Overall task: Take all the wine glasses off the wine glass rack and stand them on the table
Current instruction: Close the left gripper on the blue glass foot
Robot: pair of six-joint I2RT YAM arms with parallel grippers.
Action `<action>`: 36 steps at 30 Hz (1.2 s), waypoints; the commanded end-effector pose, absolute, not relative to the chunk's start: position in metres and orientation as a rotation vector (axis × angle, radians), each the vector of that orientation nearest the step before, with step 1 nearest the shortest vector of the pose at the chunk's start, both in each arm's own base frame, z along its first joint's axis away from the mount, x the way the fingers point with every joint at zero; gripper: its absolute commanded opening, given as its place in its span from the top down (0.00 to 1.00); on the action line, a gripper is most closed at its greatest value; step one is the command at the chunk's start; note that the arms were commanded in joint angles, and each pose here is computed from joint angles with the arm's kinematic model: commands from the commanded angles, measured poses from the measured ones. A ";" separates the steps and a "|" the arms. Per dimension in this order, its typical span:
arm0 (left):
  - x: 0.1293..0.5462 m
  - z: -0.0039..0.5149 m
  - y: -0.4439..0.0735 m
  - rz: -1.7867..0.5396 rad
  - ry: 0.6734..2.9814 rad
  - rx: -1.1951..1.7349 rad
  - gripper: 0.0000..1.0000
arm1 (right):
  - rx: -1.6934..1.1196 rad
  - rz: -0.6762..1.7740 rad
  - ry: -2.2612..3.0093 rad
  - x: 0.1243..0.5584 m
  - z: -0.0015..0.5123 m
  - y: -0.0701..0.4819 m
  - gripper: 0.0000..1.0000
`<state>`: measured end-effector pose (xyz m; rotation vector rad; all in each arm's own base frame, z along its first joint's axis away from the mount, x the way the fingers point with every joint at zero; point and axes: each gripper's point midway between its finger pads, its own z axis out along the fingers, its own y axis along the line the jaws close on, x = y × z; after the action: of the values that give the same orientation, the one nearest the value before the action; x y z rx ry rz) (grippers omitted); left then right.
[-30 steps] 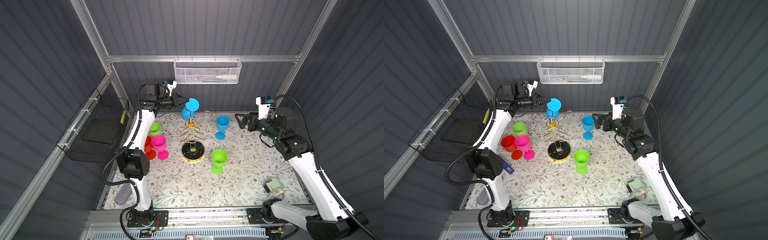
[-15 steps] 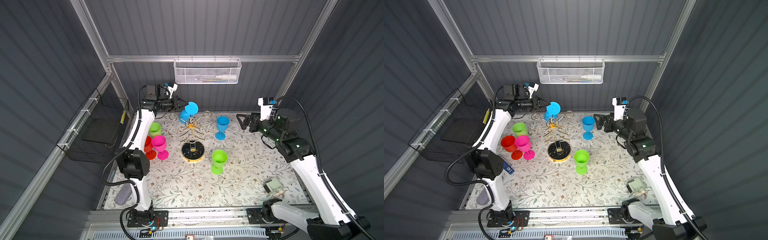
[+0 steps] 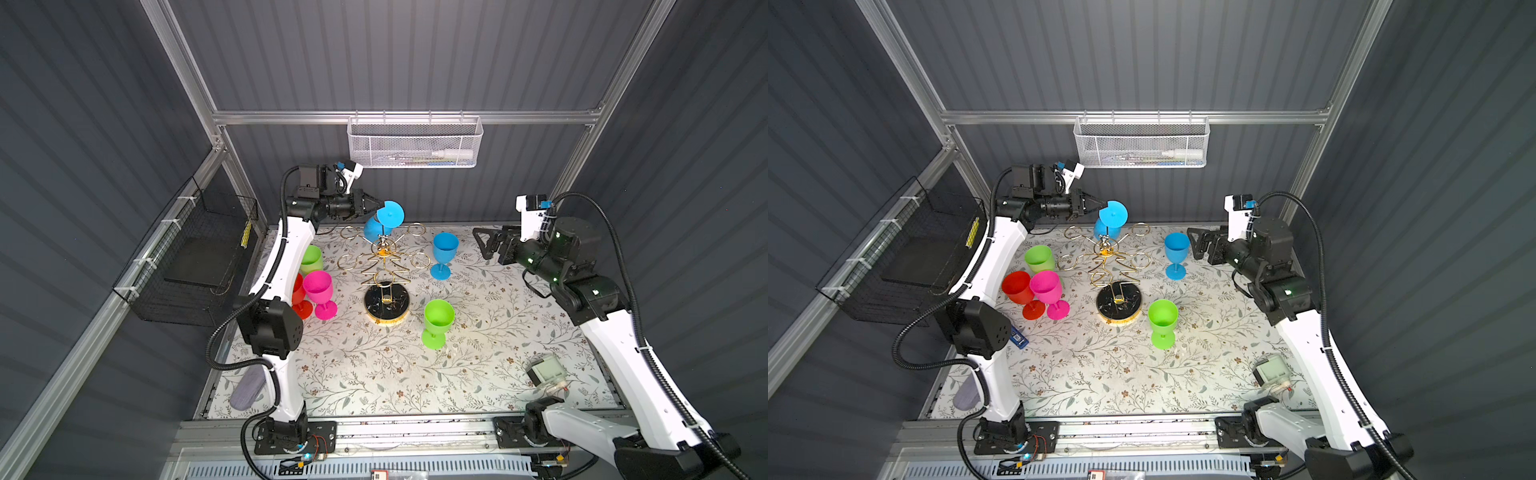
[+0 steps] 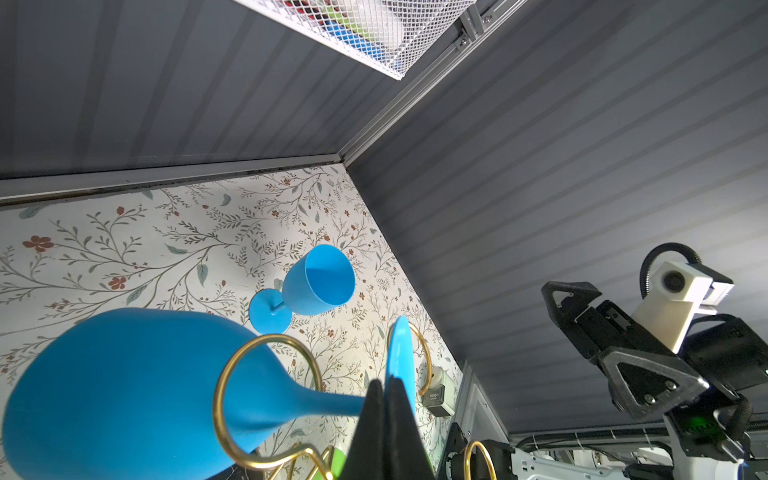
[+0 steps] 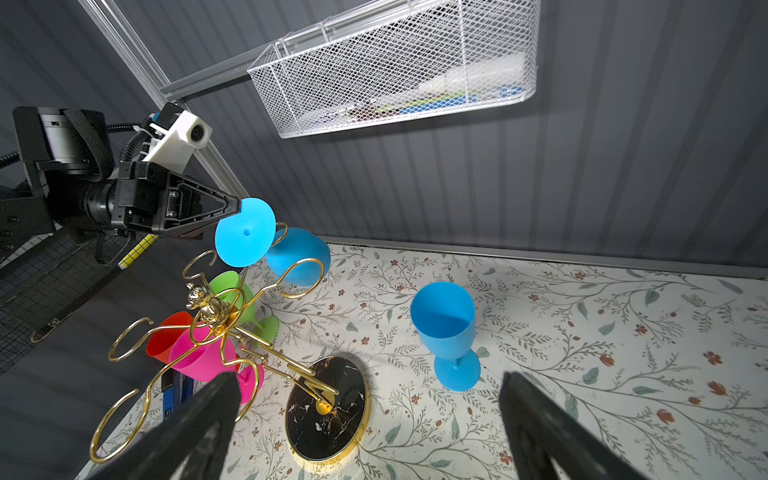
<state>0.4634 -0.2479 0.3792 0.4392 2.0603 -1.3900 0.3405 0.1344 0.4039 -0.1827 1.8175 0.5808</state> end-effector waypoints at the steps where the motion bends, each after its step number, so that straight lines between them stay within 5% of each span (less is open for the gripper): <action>1: 0.461 0.378 -0.255 -1.421 2.061 0.478 1.00 | -0.180 0.577 1.789 0.340 0.414 0.132 0.01; 36: 0.443 0.374 -0.251 -1.382 2.126 0.544 1.00 | -0.166 0.577 1.792 0.341 0.411 0.130 0.01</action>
<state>0.4513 -0.2465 0.3642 0.4933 2.1588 -1.3448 0.3413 0.1324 0.4039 -0.1765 1.8176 0.5770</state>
